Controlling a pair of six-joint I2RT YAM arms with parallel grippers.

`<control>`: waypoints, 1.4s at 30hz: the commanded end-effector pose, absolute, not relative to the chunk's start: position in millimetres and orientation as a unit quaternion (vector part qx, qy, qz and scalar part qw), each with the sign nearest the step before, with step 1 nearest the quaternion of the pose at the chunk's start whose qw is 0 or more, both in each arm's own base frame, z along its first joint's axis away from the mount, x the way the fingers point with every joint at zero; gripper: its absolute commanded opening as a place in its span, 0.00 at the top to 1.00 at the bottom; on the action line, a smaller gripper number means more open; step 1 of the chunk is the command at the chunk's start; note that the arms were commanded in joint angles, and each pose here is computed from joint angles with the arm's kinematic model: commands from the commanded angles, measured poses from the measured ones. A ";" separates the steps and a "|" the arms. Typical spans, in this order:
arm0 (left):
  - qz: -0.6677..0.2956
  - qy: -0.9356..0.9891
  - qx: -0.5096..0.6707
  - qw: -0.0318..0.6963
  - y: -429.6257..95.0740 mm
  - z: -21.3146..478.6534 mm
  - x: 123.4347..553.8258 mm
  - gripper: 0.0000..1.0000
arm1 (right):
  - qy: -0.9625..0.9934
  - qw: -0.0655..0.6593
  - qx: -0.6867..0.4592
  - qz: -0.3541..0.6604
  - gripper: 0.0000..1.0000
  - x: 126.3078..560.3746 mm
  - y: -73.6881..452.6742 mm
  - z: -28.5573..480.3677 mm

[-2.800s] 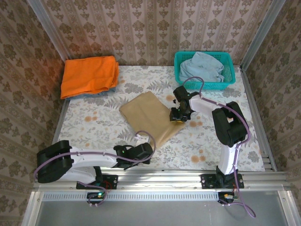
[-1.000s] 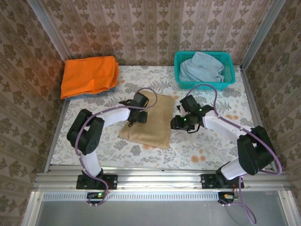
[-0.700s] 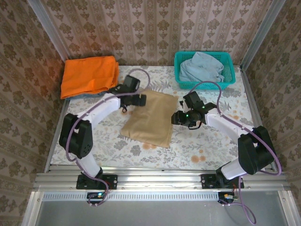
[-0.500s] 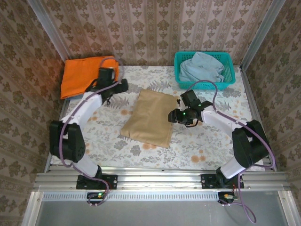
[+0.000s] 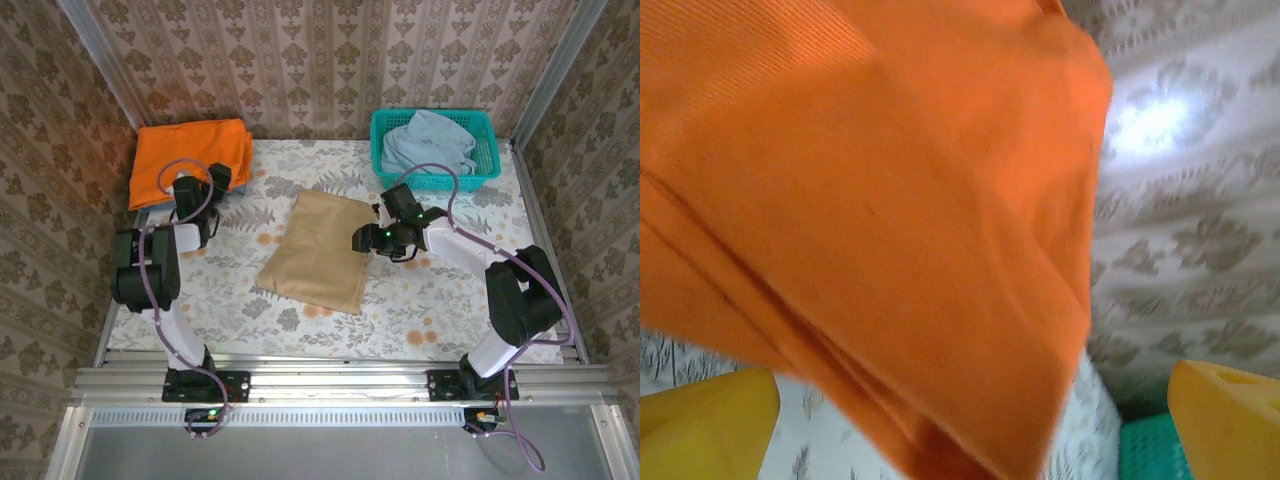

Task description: Fold and stack the trousers

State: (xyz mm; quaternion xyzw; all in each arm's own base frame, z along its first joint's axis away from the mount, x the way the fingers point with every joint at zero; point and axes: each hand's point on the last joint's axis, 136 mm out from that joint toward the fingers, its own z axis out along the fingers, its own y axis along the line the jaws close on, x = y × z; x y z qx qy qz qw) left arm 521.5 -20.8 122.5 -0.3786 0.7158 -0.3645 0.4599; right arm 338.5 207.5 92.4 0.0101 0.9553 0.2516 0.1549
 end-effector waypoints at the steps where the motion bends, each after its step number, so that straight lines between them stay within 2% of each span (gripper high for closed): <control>1: -0.457 0.629 -0.409 0.479 -14.0 139.7 538.1 0.00 | 0.957 0.156 0.007 0.245 0.35 342.3 201.8 89.4; 10: -0.444 0.627 -0.457 0.448 -2.1 82.9 552.6 0.00 | 0.958 0.152 0.021 0.242 0.35 347.3 193.7 84.3; 12: -0.431 0.635 -0.467 0.439 0.1 71.4 554.9 0.05 | 0.958 0.152 0.023 0.241 0.35 347.6 193.1 84.6; 14: -0.416 0.643 -0.475 0.433 2.8 62.6 555.7 0.19 | 0.958 0.152 0.025 0.240 0.35 348.2 191.5 83.7; 16: -0.413 0.649 -0.478 0.425 2.7 57.3 557.8 0.47 | 0.958 0.153 0.027 0.240 0.35 348.2 189.8 84.0; 18: -0.417 0.648 -0.478 0.422 2.1 55.6 558.1 0.69 | 0.958 0.153 0.028 0.240 0.36 348.3 188.9 83.4; 20: -0.418 0.647 -0.476 0.425 2.9 55.7 556.7 0.84 | 0.958 0.154 0.029 0.240 0.36 348.4 187.7 82.6; 23: -0.416 0.650 -0.473 0.425 4.1 55.5 552.2 1.00 | 0.958 0.154 0.028 0.240 0.36 348.2 188.2 82.9; 31: -0.396 0.660 -0.469 0.434 -6.5 58.3 513.8 1.00 | 0.956 0.161 0.029 0.245 0.36 346.8 186.2 87.3; 38: -0.416 0.670 -0.465 0.401 -76.0 34.5 466.6 1.00 | 0.954 0.167 0.033 0.247 0.37 345.8 184.1 90.8; 42: -0.416 0.673 -0.477 0.382 -109.7 7.7 424.2 1.00 | 0.952 0.176 0.033 0.247 0.37 344.0 182.0 97.8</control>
